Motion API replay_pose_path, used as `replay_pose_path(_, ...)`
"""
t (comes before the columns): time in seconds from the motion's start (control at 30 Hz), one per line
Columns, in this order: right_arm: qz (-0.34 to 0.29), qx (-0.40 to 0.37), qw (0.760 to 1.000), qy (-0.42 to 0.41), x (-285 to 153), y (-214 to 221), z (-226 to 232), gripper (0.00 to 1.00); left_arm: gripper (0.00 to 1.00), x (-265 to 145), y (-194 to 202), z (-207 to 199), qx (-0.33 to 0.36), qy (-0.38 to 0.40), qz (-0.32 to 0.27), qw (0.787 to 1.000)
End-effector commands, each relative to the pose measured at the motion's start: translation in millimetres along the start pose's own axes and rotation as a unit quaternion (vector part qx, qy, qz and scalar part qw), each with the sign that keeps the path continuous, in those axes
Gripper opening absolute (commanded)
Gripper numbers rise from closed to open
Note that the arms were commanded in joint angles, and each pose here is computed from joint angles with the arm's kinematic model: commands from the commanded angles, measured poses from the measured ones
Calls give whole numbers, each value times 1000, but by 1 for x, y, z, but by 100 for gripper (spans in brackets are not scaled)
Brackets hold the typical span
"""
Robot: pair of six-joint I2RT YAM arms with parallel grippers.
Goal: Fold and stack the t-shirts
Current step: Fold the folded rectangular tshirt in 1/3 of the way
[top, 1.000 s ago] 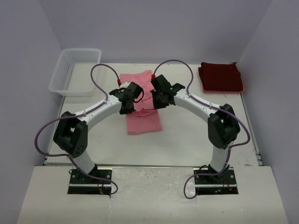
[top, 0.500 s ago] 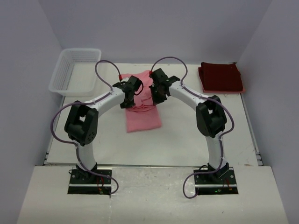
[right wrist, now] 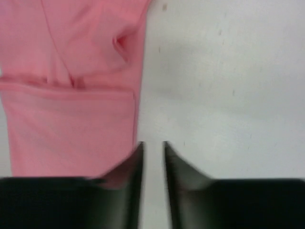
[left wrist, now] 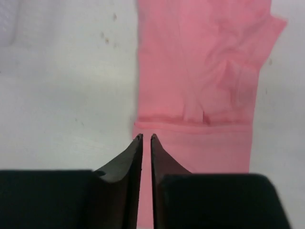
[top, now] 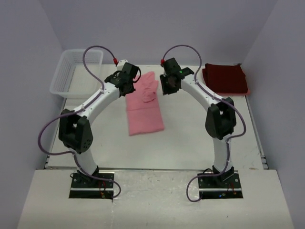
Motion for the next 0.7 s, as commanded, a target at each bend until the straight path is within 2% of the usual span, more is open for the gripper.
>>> replay_pose_path(0.0, -20, 27, 997, -67, -54, 31, 11, 0, 3, -28, 32, -12, 16, 158, 45, 986)
replay_pose_path(0.03, -9, 51, 995, -83, -55, 41, 14, 0, 0, -23, 57, -8, 24, 172, 78, 982)
replay_pose_path(0.1, 16, 55, 989, -135, -51, 67, 19, 0, 0, -30, 68, -12, 18, 229, 86, 970)
replay_pose_path(0.13, 23, 59, 988, -144, -48, 73, 19, 0, 0, -27, 86, -6, 22, 227, 106, 968)
replay_pose_path(0.17, 46, 59, 987, -140, -44, 86, 18, 13, 0, -32, 89, -3, 17, 234, 105, 966)
replay_pose_path(0.2, 57, 63, 986, -140, -42, 93, 18, 40, 0, -34, 94, 0, 19, 239, 110, 964)
replay_pose_path(0.23, 61, 69, 986, -139, -41, 100, 16, 48, 2, -32, 109, 8, 23, 230, 126, 965)
replay_pose_path(0.27, 67, 69, 983, -158, -40, 114, 16, 56, 9, -40, 108, 12, 15, 236, 118, 964)
replay_pose_path(0.3, 74, 73, 980, -169, -39, 123, 16, 60, 11, -41, 114, 16, 14, 235, 122, 964)
replay_pose_path(0.4, 96, 87, 975, -179, -30, 152, 13, 66, 15, -46, 131, 30, 13, 225, 132, 965)
replay_pose_path(0.47, 102, 91, 974, -179, -22, 167, 10, 66, 16, -51, 136, 36, 15, 223, 134, 965)
replay_pose_path(0.67, 116, 102, 971, -180, -5, 178, 10, 65, 17, -61, 139, 40, 19, 223, 126, 966)
Point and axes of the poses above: each gripper's point midway between its finger pads, its own x axis out along the fingers, its own z axis along the line the jaws close on, y = z × x, the point moved 7 cm from there along -x, back along the fingers, and after that the axes turned 2 degrees about x, right-handed, at the moved point
